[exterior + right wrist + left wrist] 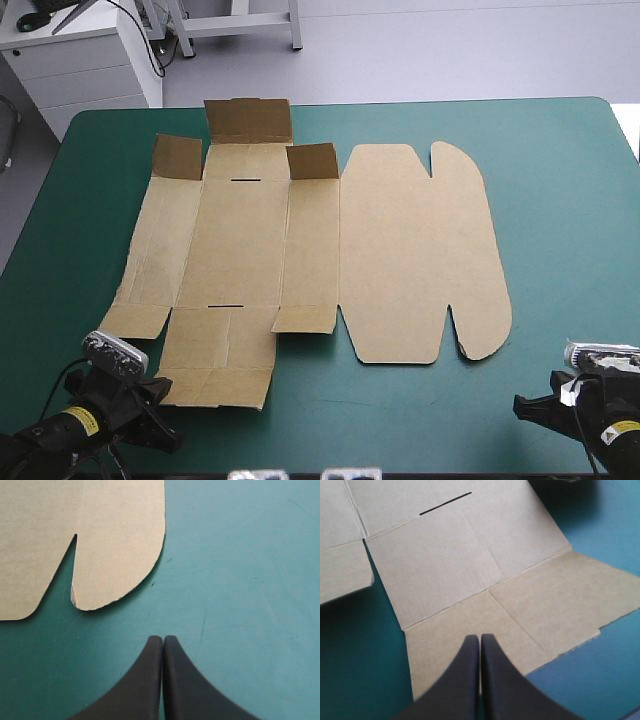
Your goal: Fold the box
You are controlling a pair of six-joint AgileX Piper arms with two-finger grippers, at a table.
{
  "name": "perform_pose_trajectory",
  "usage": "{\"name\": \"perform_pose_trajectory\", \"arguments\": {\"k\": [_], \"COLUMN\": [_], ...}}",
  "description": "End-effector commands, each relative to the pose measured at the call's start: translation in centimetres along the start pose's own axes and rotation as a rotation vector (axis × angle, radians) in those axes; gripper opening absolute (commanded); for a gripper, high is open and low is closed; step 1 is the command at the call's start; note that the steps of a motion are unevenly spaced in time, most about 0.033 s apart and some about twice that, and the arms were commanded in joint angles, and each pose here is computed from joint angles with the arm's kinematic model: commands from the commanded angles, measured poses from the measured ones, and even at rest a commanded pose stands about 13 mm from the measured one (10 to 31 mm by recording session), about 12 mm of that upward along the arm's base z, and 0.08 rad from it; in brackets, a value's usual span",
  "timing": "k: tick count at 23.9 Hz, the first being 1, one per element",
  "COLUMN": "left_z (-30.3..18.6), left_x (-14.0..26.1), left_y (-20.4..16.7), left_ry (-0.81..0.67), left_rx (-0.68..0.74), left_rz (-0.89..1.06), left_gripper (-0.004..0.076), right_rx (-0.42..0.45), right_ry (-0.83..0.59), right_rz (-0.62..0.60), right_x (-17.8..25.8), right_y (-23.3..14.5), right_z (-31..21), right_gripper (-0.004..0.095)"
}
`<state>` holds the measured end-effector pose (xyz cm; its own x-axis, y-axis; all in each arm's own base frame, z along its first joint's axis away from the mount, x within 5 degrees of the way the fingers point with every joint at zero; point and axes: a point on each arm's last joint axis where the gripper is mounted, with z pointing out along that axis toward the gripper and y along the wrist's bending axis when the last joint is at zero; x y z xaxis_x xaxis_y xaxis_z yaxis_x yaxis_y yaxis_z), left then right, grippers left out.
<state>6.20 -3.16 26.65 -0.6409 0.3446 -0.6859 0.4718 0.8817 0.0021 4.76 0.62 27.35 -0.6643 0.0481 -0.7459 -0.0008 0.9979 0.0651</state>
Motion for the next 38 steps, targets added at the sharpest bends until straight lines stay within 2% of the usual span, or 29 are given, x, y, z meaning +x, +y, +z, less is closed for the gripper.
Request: {"name": "perform_pose_trajectory", "arguments": {"k": [1,14,19,21,26,28,31,36,38], "left_z": [-0.6,-1.4,-2.2,-2.2,0.6,1.9,3.0,2.8,2.9], "left_x": [-1.2,-2.2,-5.4,-8.6,-13.6,-15.6,-17.7,-16.7,-15.6], "left_y": [0.0,0.0,0.4,1.1,2.4,4.1,9.2,17.9,19.8], "left_ry": [-0.073,-0.078,-0.105,-0.09,-0.017,-0.025,-0.011,-0.075,-0.083], "left_rx": [0.005,0.004,-0.013,-0.043,-0.074,-0.115,-0.198,-0.102,-0.072], "left_rz": [-0.023,-0.025,-0.016,-0.01,-0.018,-0.073,-0.193,-0.506,-0.568], "left_gripper": [-0.0008,-0.0008,-0.0008,-0.0008,-0.0008,-0.0008,-0.0008,-0.0008,-0.0008], "right_rx": [-0.003,-0.003,-0.003,-0.003,-0.003,-0.003,-0.003,-0.003,-0.003], "right_ry": [-0.086,-0.086,-0.086,-0.086,-0.086,-0.086,-0.086,-0.086,-0.086], "right_rz": [-0.003,-0.003,-0.003,-0.003,-0.003,-0.003,-0.003,-0.003,-0.003], "right_x": [-1.3,-1.3,-1.3,-1.3,-1.3,-1.3,-1.3,-1.3,-1.3], "right_y": [0.1,0.1,0.1,0.1,0.1,0.1,0.1,0.1,0.1], "right_z": [-0.6,-0.6,-0.6,-0.6,-0.6,-0.6,-0.6,-0.6,-0.6], "right_gripper": [-0.0014,-0.0014,-0.0014,-0.0014,-0.0014,-0.0014,-0.0014,-0.0014,-0.0014]}}
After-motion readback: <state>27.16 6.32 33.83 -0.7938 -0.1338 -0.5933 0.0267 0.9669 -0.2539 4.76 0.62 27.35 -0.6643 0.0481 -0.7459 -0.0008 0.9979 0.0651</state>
